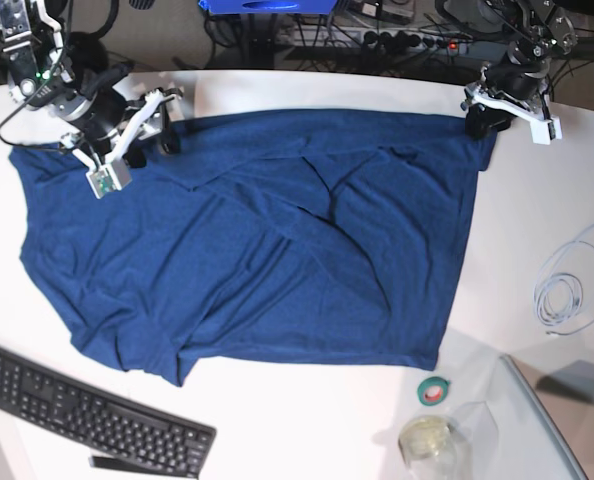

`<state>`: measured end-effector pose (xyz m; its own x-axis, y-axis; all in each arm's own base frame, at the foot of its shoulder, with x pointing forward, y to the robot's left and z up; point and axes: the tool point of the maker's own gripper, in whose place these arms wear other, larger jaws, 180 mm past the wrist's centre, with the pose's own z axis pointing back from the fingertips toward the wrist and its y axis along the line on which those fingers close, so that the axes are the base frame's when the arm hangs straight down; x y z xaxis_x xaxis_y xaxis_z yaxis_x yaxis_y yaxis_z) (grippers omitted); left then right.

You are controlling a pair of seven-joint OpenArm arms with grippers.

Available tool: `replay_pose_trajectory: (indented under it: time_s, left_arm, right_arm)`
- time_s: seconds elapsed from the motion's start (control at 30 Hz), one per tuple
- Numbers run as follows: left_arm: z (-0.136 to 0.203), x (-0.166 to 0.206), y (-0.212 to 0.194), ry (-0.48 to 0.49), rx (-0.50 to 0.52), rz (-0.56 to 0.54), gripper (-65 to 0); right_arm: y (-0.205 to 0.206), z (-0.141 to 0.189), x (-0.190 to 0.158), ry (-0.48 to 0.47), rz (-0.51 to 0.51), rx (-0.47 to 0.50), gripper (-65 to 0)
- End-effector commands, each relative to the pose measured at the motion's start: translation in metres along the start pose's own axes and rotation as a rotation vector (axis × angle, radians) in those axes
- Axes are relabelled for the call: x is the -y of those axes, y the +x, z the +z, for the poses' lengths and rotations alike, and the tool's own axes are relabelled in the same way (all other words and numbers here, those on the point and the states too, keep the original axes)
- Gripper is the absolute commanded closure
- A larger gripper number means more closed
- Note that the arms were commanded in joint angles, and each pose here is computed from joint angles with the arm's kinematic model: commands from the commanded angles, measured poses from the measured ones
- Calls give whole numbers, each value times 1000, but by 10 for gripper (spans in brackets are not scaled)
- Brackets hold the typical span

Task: Layout the t-shirt on the table in an organized manner, then fold the t-shirt properly
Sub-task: 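Release the corner with the right gripper and regrasp the shirt edge, then release the left gripper's corner and regrasp the shirt edge lower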

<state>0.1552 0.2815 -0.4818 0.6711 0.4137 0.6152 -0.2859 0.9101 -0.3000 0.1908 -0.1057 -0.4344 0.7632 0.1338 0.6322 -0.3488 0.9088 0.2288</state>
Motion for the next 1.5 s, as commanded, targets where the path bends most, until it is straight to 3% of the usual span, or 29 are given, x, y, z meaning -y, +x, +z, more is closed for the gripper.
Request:
replay_pose_trajectory:
  time_s: [0.0, 0.1, 0.3, 0.67, 1.03, 1.47]
  left_arm:
    - [3, -3, 2, 5, -1, -11, -179]
    - [5, -5, 3, 9, 0, -15, 0]
    - [16, 4, 22, 14, 47, -76, 0]
    - [14, 25, 55, 11, -10, -167, 0]
    - [-1, 39, 88, -1, 46, -128, 0]
    - [-44, 66, 81, -68, -13, -29, 0]
  right_arm:
    - [11, 2, 1, 3, 7, 39, -308]
    - [11, 2, 1, 3, 7, 39, -308]
    - [12, 2, 1, 3, 7, 39, -308]
    - [11, 2, 1, 3, 6, 38, -308]
    - [10, 2, 1, 4, 6, 34, -308]
    - [8, 2, 0, 5, 10, 28, -308]
